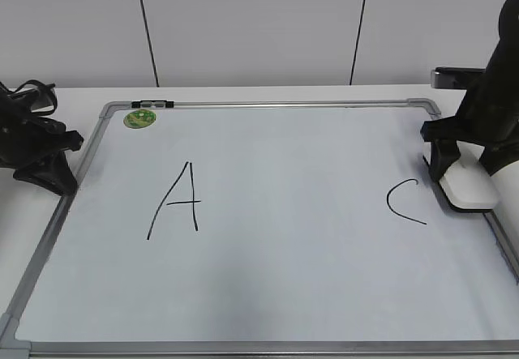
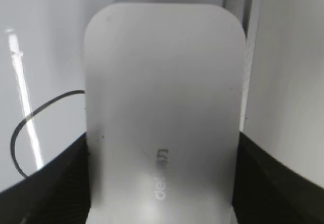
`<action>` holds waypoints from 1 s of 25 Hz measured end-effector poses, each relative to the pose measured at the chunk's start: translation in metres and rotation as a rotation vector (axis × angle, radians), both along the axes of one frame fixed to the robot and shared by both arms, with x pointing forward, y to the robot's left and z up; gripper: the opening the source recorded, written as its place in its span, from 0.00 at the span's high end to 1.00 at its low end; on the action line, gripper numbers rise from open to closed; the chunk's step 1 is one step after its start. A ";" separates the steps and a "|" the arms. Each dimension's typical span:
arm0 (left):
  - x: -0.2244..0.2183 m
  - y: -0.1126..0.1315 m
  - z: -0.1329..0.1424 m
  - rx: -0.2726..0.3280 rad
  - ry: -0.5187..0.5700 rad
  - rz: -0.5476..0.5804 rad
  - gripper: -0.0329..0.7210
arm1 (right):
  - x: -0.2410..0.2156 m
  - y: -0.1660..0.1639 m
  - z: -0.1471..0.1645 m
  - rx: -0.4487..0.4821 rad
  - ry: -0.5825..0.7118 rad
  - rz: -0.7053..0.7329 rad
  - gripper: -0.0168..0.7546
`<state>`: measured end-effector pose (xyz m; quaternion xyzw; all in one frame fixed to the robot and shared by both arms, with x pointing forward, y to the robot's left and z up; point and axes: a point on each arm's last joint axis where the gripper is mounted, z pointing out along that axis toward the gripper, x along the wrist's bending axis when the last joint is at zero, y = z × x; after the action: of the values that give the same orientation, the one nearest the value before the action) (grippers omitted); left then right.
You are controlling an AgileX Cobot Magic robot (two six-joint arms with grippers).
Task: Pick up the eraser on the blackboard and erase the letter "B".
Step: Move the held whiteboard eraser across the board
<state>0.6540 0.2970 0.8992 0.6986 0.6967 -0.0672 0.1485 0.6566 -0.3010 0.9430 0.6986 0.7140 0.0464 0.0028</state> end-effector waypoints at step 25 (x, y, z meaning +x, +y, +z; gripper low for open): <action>0.000 0.000 0.000 0.000 0.000 0.000 0.91 | 0.003 -0.001 -0.009 -0.011 -0.001 0.006 0.28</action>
<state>0.6540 0.2970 0.8992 0.6986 0.6967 -0.0672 0.1485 0.6596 -0.3020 0.9336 0.6965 0.7162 0.0427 0.0069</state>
